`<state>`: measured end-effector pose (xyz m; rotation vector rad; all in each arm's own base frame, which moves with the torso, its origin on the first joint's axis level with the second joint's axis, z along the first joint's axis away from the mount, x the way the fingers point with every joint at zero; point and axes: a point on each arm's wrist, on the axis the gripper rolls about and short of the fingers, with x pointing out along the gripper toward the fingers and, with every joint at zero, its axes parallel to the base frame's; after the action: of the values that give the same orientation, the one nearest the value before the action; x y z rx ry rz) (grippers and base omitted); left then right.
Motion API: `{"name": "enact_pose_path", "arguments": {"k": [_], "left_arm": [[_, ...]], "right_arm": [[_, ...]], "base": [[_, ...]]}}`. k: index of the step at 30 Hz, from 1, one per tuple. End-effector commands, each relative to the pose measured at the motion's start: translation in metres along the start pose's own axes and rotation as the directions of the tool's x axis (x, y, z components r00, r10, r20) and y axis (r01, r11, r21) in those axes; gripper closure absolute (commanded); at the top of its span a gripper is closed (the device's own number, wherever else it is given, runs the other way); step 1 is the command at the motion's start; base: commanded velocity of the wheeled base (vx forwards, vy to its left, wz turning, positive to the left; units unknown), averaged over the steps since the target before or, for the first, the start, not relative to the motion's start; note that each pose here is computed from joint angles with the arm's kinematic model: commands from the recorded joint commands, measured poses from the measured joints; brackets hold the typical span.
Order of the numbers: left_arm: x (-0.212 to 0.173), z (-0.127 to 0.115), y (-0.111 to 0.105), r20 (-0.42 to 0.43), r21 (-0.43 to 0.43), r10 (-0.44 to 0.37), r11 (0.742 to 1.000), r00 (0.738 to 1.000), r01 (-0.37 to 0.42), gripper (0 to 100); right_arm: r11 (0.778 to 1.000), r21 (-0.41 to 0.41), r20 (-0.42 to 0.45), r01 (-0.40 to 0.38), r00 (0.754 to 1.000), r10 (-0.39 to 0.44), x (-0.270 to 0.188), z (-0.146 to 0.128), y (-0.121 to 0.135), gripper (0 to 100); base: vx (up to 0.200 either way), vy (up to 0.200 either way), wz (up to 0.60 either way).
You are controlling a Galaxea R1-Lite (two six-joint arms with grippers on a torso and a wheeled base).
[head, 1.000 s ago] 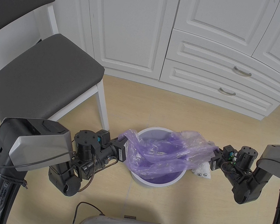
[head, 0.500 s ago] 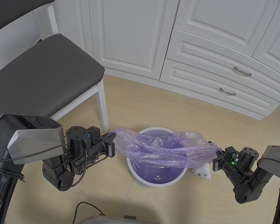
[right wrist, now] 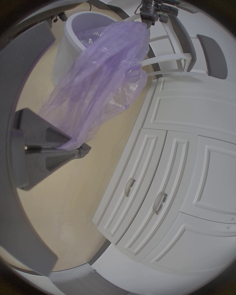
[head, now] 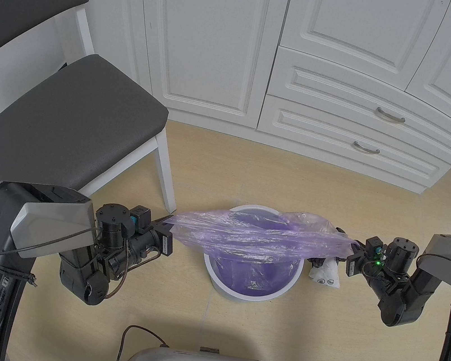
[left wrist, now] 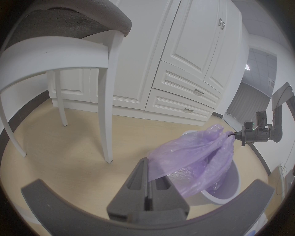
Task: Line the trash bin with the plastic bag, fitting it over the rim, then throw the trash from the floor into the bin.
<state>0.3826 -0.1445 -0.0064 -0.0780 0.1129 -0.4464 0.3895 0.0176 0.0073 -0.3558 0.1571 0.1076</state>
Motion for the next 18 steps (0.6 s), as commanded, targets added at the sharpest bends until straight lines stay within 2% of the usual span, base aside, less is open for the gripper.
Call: {"name": "enact_pose_path", "arguments": {"k": [1, 9, 11, 16, 18], "left_arm": [[-0.001, 0.0, 0.002, 0.001, -0.001, 0.005, 1.0, 1.0, -0.005, 100], [-0.009, -0.003, -0.007, -0.029, 0.0, -0.015, 1.0, 0.999, 0.015, 100], [-0.022, 0.001, -0.019, -0.059, -0.002, -0.077, 0.997, 0.995, 0.077, 100], [-0.038, 0.004, -0.026, -0.1, 0.019, -0.145, 0.989, 0.984, 0.148, 100], [-0.049, 0.001, -0.026, -0.137, 0.055, -0.183, 0.98, 0.974, 0.191, 100]], "right_arm": [[1.0, -0.001, -0.002, 0.009, 1.0, -0.009, -0.001, 0.0, -0.004, 100], [0.999, -0.035, -0.031, -0.008, 1.0, 0.007, -0.016, 0.0, -0.002, 100], [0.995, -0.084, -0.054, -0.058, 0.997, 0.054, -0.038, 0.0, -0.002, 100], [0.988, -0.094, -0.068, -0.119, 0.991, 0.113, -0.054, -0.003, -0.002, 100], [0.982, -0.124, -0.093, -0.142, 0.987, 0.131, -0.059, -0.008, 0.0, 100]], "base": [[0.0, 0.0, 0.0], [0.0, 0.0, 0.0], [0.0, 0.0, 0.0], [0.0, 0.0, 0.0], [0.0, 0.0, 0.0]]}}
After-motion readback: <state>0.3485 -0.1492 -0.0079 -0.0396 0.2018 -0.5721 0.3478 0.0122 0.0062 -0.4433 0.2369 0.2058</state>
